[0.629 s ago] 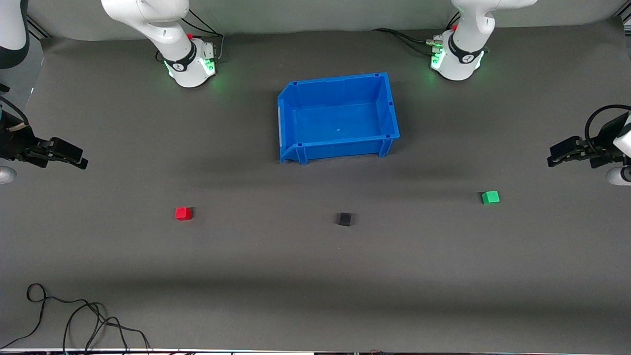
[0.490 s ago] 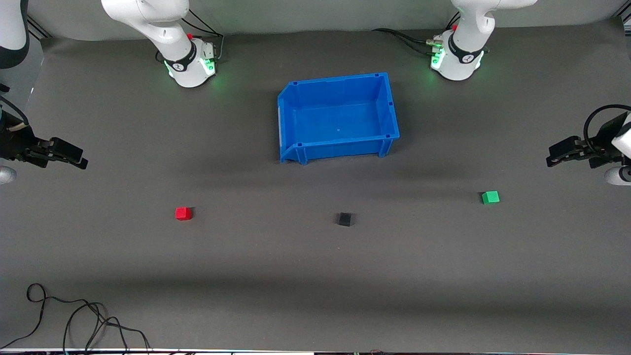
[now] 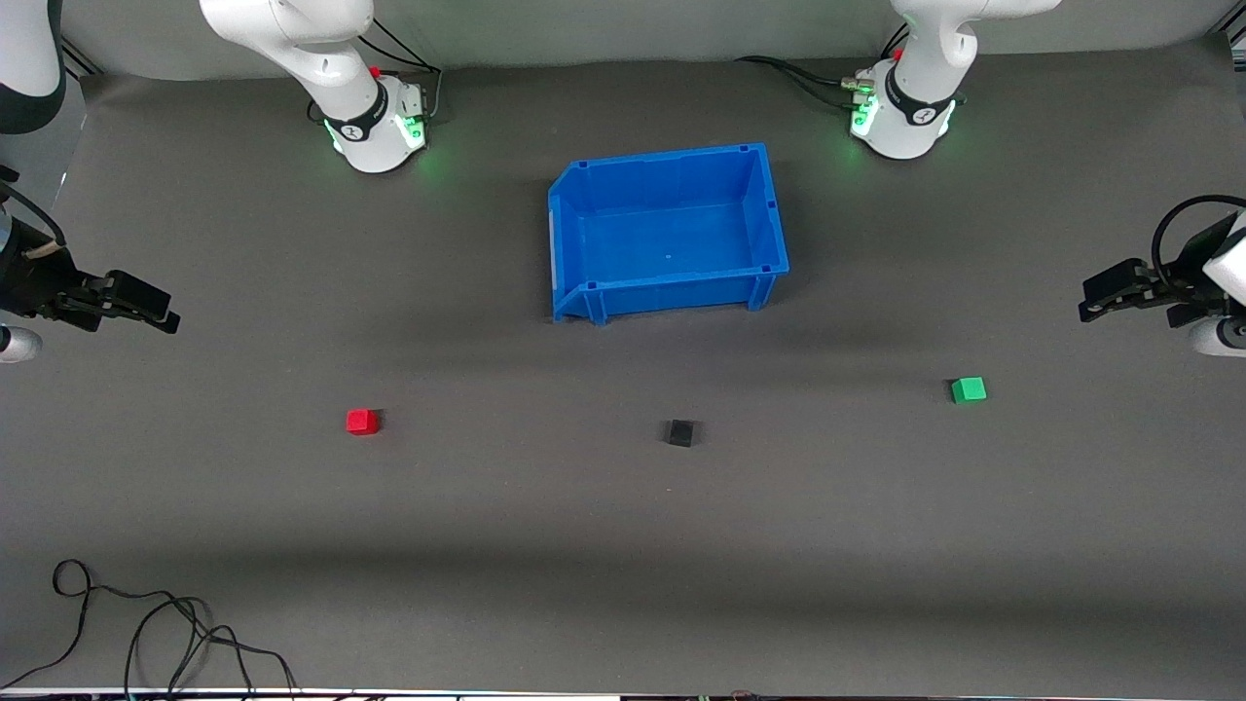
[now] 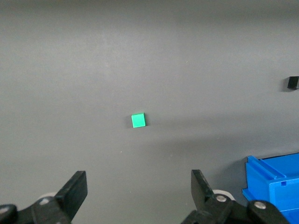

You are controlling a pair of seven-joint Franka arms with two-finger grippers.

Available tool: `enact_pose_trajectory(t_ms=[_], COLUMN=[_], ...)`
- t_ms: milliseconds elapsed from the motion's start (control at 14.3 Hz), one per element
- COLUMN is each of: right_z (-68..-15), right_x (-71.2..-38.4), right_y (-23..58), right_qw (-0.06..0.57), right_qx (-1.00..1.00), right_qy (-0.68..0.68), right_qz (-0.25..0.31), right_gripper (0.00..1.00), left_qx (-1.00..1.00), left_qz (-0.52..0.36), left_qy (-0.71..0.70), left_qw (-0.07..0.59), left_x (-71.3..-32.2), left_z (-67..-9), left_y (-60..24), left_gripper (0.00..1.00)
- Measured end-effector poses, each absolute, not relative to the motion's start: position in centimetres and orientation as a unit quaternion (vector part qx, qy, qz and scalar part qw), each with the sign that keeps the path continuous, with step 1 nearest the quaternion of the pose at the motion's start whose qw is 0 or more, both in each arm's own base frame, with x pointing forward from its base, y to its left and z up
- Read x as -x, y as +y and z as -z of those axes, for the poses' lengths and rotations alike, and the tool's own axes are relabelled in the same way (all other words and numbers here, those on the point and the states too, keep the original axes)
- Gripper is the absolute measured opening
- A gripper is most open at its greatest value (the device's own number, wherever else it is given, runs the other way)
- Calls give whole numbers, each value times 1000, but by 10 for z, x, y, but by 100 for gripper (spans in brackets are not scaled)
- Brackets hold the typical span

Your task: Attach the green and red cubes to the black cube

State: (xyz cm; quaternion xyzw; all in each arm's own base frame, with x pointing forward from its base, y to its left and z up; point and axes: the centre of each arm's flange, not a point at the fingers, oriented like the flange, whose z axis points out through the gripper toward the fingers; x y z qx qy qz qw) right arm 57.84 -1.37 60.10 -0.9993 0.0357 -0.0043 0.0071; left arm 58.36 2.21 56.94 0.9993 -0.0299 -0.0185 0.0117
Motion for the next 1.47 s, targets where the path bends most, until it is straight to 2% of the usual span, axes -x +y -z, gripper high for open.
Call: enact_pose_trajectory(t_ms=[210,420,629,769,909,1049,1189,1259,1399,1469], right_z=[-602,-605,-578,-549,-515,-470,-417,-391,-340,-315], right_x=[-580,-591,-606,-617,-624,-630,-636,-641,-650,-652], right_y=[-12,-14,-14,-25,-39,-58,-74,-78,-77,-74], right_qw=[28,40,68,86,100,117,127,130,136,139], right_qx=[996,969,899,845,808,776,748,738,721,715], right_qy=[86,246,431,521,567,595,615,624,641,647], right_qz=[5,5,-38,-80,-123,-174,-214,-223,-227,-224], right_gripper=[100,100,100,100,100,100,100,100,100,100], left_qx=[-999,-995,-994,-995,-994,-992,-992,-992,-992,-992], left_qz=[42,51,63,70,91,112,116,114,117,117], left_qy=[23,86,89,70,56,51,47,45,39,38], left_qw=[12,8,4,3,3,2,1,1,1,1], left_x=[-597,-613,-619,-615,-607,-603,-603,-604,-603,-603], left_z=[-524,-471,-406,-354,-302,-262,-236,-225,-209,-203], left_y=[58,56,38,40,41,42,43,45,45,44], left_gripper=[100,100,100,99,92,91,81,81,70,70])
